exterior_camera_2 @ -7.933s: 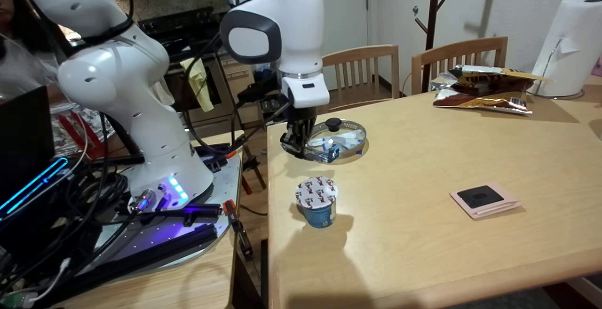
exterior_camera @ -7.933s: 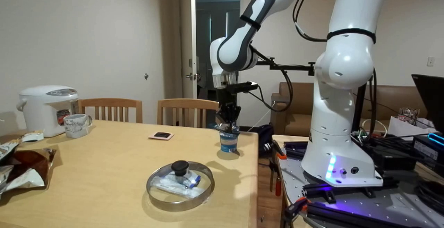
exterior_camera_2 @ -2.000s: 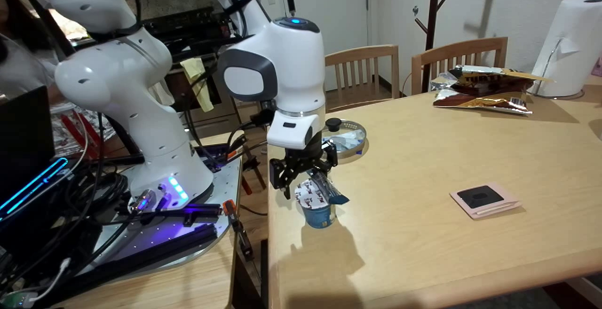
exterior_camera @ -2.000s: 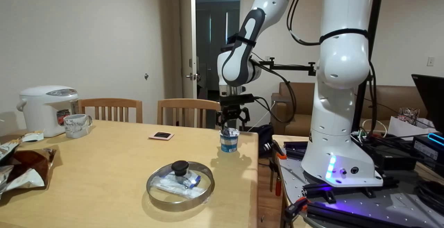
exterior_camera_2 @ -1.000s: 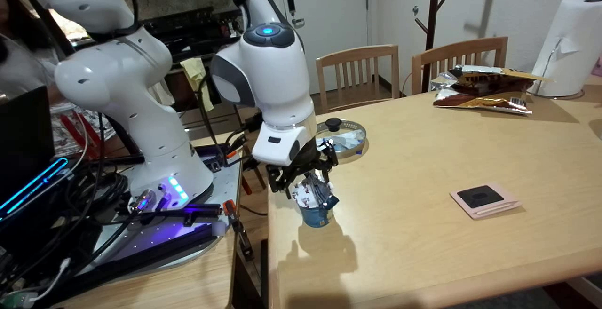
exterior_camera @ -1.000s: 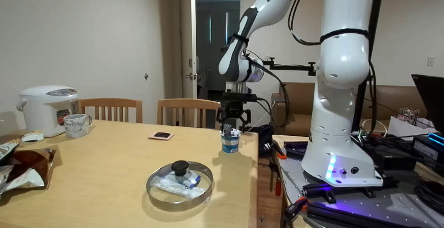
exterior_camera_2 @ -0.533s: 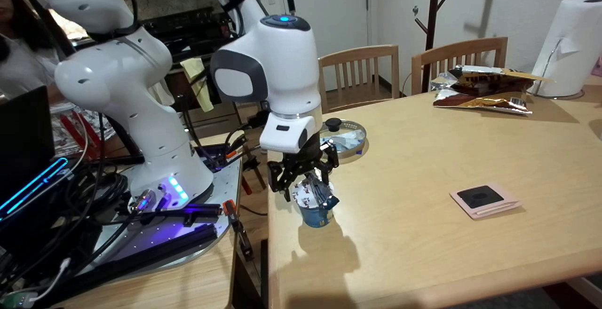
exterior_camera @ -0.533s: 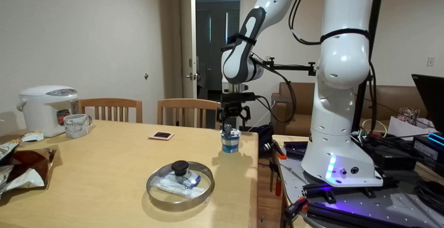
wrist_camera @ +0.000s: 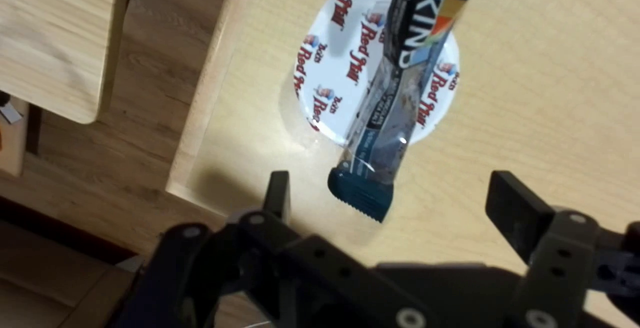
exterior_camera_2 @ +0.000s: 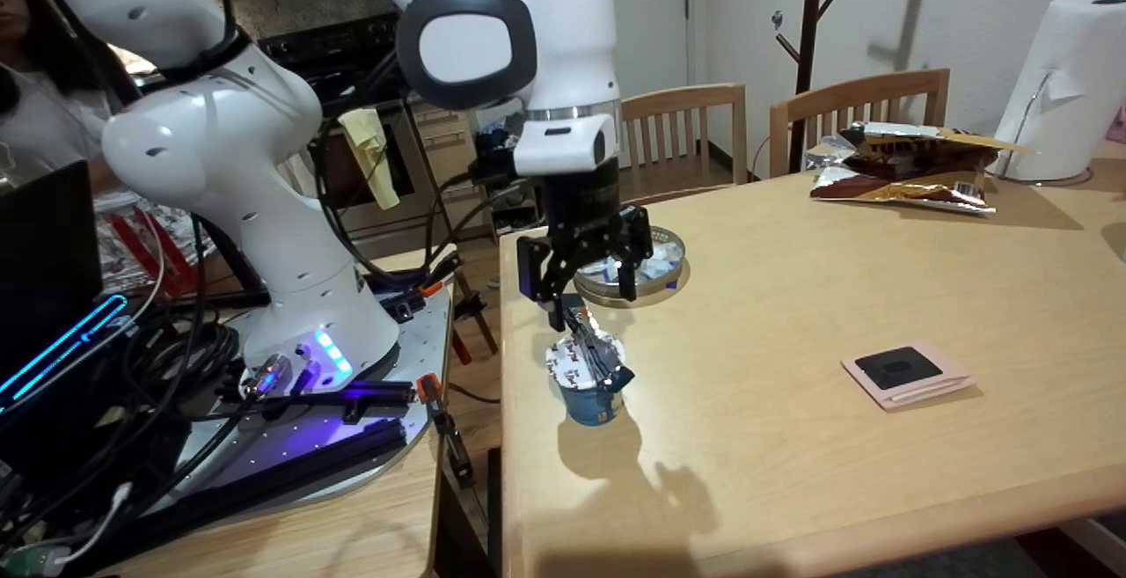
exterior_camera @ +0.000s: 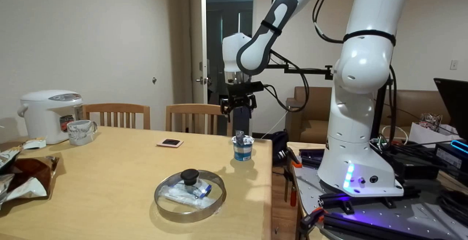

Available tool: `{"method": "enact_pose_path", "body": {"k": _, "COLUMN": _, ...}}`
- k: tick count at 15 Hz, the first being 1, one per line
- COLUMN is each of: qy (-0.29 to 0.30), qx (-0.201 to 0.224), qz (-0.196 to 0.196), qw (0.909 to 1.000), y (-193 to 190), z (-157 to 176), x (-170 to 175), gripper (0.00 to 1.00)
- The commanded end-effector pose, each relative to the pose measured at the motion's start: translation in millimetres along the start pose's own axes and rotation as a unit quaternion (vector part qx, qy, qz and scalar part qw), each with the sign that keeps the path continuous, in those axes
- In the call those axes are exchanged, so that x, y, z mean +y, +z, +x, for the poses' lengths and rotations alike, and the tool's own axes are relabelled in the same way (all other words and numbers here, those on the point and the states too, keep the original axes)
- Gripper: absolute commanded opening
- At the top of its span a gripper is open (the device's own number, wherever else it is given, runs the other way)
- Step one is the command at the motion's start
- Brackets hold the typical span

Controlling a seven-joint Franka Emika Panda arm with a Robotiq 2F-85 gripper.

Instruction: Place the blue and grey packet on top of the yoghurt

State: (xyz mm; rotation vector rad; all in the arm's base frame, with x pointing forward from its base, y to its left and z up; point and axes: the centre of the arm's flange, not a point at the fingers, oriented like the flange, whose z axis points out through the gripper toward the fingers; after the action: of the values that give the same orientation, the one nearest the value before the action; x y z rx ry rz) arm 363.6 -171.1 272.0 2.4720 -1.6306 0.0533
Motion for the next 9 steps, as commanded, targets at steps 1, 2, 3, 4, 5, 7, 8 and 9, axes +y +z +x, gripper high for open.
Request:
{"method": "enact_pose_path", "body": {"k": 1, "qy": -0.056, "qx": 0.035, "qz": 0.001, "qw": 0.9978, "y": -34, "z": -10, "x": -4, "gripper": 1.00}}
{"method": "enact_pose_path", "body": {"k": 2, "qy": -0.080, "qx": 0.049, "qz": 0.004, "qw": 0.9956, "y": -40, "z": -13, "x": -7, "gripper": 1.00}}
{"method": "enact_pose_path", "body": {"k": 3, "qy": -0.104, "qx": 0.064, "qz": 0.005, "qw": 0.9925, "y": -47, "z": -15, "x": -9, "gripper": 1.00}}
{"method": "enact_pose_path", "body": {"k": 4, "qy": -0.130, "qx": 0.077, "qz": 0.006, "qw": 0.9885, "y": -53, "z": -17, "x": -13, "gripper": 1.00}}
{"method": "enact_pose_path", "body": {"k": 5, "qy": -0.152, "qx": 0.090, "qz": 0.007, "qw": 0.9843, "y": -59, "z": -18, "x": -15, "gripper": 1.00}}
{"method": "enact_pose_path", "body": {"k": 7, "qy": -0.199, "qx": 0.111, "qz": 0.006, "qw": 0.9737, "y": -70, "z": -23, "x": -22, "gripper": 1.00}}
{"method": "enact_pose_path", "body": {"k": 8, "qy": -0.219, "qx": 0.122, "qz": 0.002, "qw": 0.9680, "y": -74, "z": -27, "x": -26, "gripper": 1.00}}
{"method": "enact_pose_path", "body": {"k": 9, "qy": -0.239, "qx": 0.138, "qz": 0.000, "qw": 0.9611, "y": -79, "z": -30, "x": -30, "gripper": 1.00}}
